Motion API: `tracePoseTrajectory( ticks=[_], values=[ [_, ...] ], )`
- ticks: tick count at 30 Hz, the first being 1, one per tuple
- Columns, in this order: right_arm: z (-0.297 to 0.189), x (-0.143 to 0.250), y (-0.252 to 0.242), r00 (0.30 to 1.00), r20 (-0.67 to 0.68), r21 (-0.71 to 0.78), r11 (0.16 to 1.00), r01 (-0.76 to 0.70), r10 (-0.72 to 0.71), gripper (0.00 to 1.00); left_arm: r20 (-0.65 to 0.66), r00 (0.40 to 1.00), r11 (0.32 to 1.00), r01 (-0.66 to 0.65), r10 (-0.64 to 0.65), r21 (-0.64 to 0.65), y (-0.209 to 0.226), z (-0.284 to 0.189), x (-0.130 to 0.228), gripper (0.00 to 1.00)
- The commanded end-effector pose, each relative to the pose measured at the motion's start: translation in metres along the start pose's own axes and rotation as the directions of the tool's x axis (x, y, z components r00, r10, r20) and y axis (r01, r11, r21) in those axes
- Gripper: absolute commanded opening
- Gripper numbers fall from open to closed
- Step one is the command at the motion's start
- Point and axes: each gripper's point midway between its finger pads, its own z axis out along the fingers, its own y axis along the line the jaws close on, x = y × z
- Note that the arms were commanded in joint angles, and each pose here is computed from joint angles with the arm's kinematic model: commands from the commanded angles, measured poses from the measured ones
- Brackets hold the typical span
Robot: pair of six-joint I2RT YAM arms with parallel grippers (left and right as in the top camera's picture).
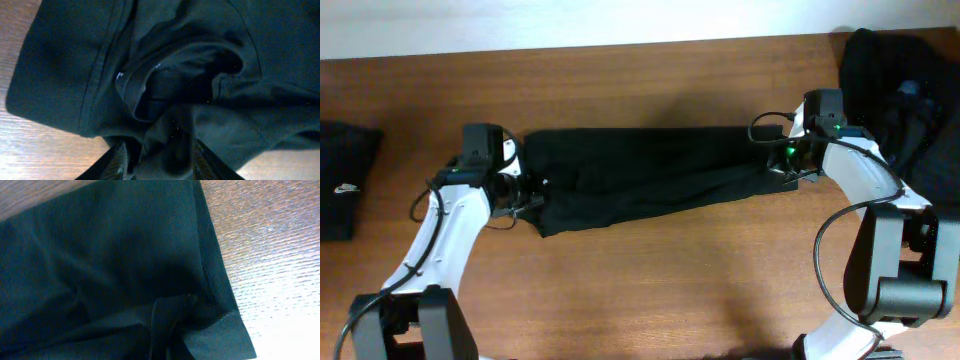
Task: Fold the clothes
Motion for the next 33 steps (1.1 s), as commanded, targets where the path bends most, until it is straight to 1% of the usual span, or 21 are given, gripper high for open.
tracePoseTrajectory(
  ticks=[1,4,9,13,15,16,17,19,21,29,33],
  values=[
    [-0.001,-0.008,-0.001,1.0,0.02,0.016,1.0,0.001,-0.002,0.04,-0.019,0.997,0.997,-0.077,0.077,0.012,-0.004,-0.005,-0.001,0.43],
    [-0.001,-0.009,-0.001,1.0,0.023,0.015,1.0,0.002,-0.002,0.04,-0.061,0.995,0.997,-0.073,0.073,0.005,-0.003,-0.005,0.01,0.43],
    [-0.001,-0.01,-0.001,1.0,0.026,0.014,1.0,0.002,-0.003,0.04,-0.08,0.989,0.993,-0.12,0.12,0.015,-0.014,-0.002,0.017,0.44],
    [-0.001,-0.009,-0.001,1.0,0.023,0.014,1.0,0.002,-0.002,0.04,-0.082,0.973,0.977,-0.212,0.214,0.033,-0.028,0.002,0.021,0.44],
    [-0.001,-0.009,-0.001,1.0,0.023,0.015,1.0,0.002,-0.002,0.04,-0.093,0.967,0.972,-0.233,0.235,0.034,-0.032,0.006,0.024,0.44],
    [-0.001,-0.009,-0.001,1.0,0.023,0.015,1.0,0.002,-0.002,0.04,-0.101,0.966,0.971,-0.238,0.24,0.029,-0.032,0.009,0.025,0.45],
    [-0.001,-0.009,-0.001,1.0,0.022,0.015,1.0,0.002,-0.002,0.04,-0.107,0.964,0.97,-0.243,0.243,0.014,-0.03,0.012,0.026,0.48],
    [-0.001,-0.008,-0.001,1.0,0.021,0.015,1.0,0.002,-0.002,0.04,-0.113,0.963,0.968,-0.248,0.244,-0.025,-0.024,0.017,0.025,0.49],
    [-0.001,-0.008,-0.001,1.0,0.018,0.016,1.0,0.002,-0.002,0.04,-0.111,0.964,0.968,-0.249,0.243,-0.039,-0.021,0.021,0.022,0.49],
    [-0.001,-0.006,-0.002,1.0,0.01,0.018,1.0,0.003,-0.003,0.04,-0.037,0.962,0.962,-0.27,0.269,-0.031,-0.027,0.024,0.005,0.48],
    [-0.001,-0.004,-0.002,1.0,0.006,0.019,1.0,0.002,-0.002,0.04,-0.034,0.962,0.961,-0.273,0.272,-0.029,-0.028,0.024,0.004,0.47]
  ],
)
